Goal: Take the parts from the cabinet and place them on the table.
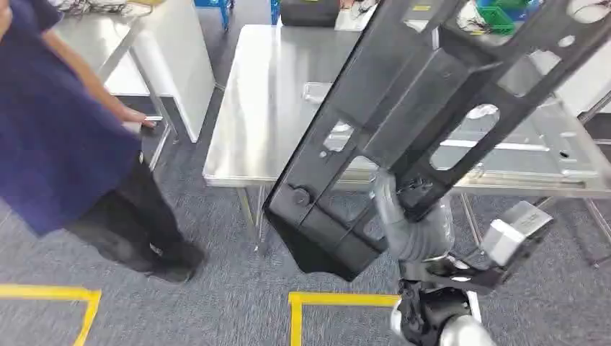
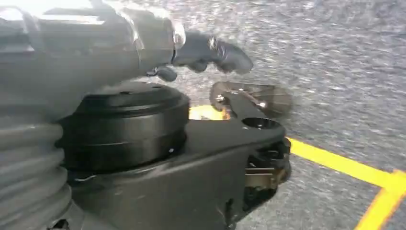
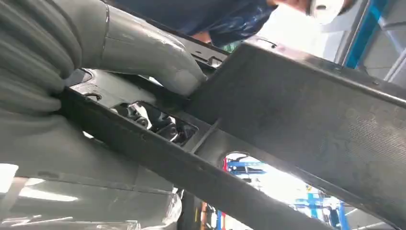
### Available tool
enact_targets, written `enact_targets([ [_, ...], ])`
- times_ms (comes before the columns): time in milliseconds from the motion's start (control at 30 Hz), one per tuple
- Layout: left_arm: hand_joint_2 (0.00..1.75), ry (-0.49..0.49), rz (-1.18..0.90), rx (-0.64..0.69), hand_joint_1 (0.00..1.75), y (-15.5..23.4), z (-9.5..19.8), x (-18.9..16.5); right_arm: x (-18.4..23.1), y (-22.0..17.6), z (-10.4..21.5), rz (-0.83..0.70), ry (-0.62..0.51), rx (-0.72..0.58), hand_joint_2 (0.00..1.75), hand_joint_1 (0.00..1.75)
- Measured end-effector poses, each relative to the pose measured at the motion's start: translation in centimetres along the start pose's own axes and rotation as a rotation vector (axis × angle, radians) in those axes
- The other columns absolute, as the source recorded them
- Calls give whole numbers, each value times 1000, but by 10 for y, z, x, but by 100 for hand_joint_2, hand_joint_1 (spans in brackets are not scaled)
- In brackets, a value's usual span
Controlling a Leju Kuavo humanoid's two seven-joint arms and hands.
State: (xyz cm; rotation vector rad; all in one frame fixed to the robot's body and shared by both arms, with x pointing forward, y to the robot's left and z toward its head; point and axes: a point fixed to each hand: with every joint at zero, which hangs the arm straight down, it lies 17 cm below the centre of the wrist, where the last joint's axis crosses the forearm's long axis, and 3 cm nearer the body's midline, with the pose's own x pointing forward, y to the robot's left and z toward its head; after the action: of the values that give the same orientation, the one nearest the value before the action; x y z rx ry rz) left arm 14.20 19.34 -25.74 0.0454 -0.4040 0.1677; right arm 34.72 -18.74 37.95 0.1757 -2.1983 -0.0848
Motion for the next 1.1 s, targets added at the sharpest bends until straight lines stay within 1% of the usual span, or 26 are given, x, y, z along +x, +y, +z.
enact_targets([
  [467, 175, 8, 1, 13, 0, 8, -1, -3, -11, 6, -1, 6, 21, 6, 175, 175],
  [567, 175, -36, -1, 4, 0, 8, -2, 7, -13, 8, -6, 77, 23, 21, 175, 175],
  [667, 175, -89, 64, 23, 0, 23, -5, 24, -4, 14, -18, 66, -6, 47, 175, 175],
  [733, 175, -109, 68, 32, 0, 35, -7, 30, -1, 13, -24, 70, -22, 42, 175, 175],
  [900, 175, -90, 47, 50, 0, 59, -12, 32, 5, -7, -41, 178, -25, 5, 175, 175],
  [1000, 175, -126, 31, 23, 0, 55, -14, 51, 6, -21, -52, 192, -9, -13, 175, 175],
  [1033, 175, -143, 24, 8, 0, 51, -15, 61, 3, -29, -58, 189, 13, -22, 175, 175],
  [1100, 175, -138, 11, -13, 0, 42, -14, 64, -9, -46, -73, 205, 65, -43, 175, 175],
])
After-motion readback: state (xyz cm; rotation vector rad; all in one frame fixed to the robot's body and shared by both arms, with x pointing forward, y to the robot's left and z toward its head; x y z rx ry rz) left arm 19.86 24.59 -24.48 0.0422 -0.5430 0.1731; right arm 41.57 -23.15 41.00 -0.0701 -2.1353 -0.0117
